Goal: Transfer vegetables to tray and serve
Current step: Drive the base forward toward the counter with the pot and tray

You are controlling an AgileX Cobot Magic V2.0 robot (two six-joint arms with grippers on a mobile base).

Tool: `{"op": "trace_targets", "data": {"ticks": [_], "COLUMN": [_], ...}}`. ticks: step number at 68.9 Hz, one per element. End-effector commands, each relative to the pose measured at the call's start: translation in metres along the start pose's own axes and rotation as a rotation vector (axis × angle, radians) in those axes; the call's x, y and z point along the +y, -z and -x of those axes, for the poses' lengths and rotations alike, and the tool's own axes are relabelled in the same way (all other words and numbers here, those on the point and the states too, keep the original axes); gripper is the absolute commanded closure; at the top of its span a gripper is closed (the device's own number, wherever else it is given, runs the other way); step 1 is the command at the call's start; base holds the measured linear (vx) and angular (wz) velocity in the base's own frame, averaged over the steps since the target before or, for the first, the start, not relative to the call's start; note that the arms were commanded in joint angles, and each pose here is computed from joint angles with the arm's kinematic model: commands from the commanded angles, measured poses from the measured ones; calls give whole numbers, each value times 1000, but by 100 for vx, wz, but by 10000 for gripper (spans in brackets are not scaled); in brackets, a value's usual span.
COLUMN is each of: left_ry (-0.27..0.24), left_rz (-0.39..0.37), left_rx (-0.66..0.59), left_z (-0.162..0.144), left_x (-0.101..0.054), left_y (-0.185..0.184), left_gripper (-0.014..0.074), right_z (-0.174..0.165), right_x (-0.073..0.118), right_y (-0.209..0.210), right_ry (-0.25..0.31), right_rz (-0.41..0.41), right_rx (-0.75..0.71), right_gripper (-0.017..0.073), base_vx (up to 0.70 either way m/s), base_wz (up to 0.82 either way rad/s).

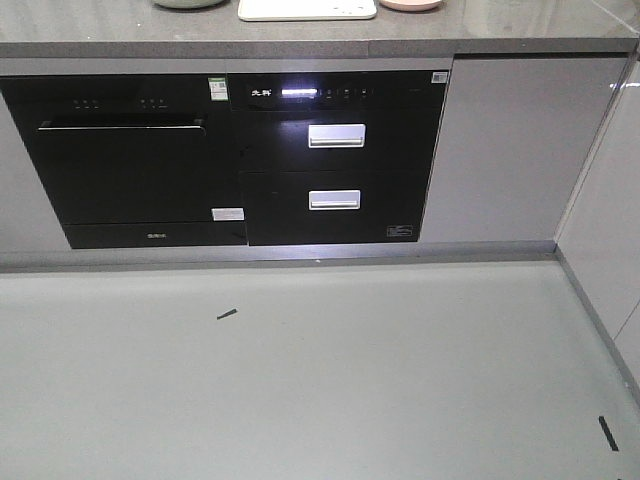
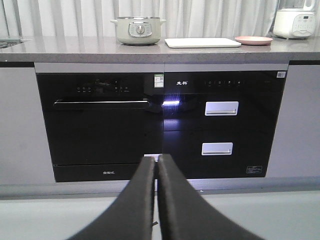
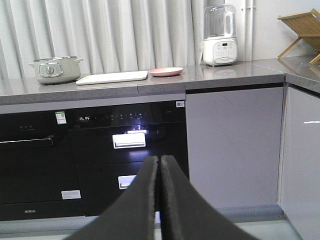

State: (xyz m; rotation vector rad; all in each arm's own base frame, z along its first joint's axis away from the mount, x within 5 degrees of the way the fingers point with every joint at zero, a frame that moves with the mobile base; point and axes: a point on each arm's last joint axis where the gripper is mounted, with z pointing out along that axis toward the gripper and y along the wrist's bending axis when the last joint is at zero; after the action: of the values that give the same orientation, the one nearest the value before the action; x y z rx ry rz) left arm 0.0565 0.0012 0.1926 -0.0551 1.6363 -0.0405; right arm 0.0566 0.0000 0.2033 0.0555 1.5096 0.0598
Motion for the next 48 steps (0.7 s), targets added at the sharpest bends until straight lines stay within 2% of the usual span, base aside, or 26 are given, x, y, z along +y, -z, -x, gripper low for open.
{"op": "trace_targets", "data": {"ticks": [1,48], "left_ry": [1,1], "left_rz": [-15,-15], "left_rx": [-62,-62], "left_z": [-2,-2], "left_x": [-1,-1], "left_y": [0,0], "left_gripper": [599,599], "right_z": [3,3], "right_x": [1,1], "right_y": [0,0], "right_ry": [3,3], "right_rz": [12,12], "right_rx": [-68,-68], "right_gripper": [562,562], "base_vx": [9,12], "base_wz": [-1,1]}}
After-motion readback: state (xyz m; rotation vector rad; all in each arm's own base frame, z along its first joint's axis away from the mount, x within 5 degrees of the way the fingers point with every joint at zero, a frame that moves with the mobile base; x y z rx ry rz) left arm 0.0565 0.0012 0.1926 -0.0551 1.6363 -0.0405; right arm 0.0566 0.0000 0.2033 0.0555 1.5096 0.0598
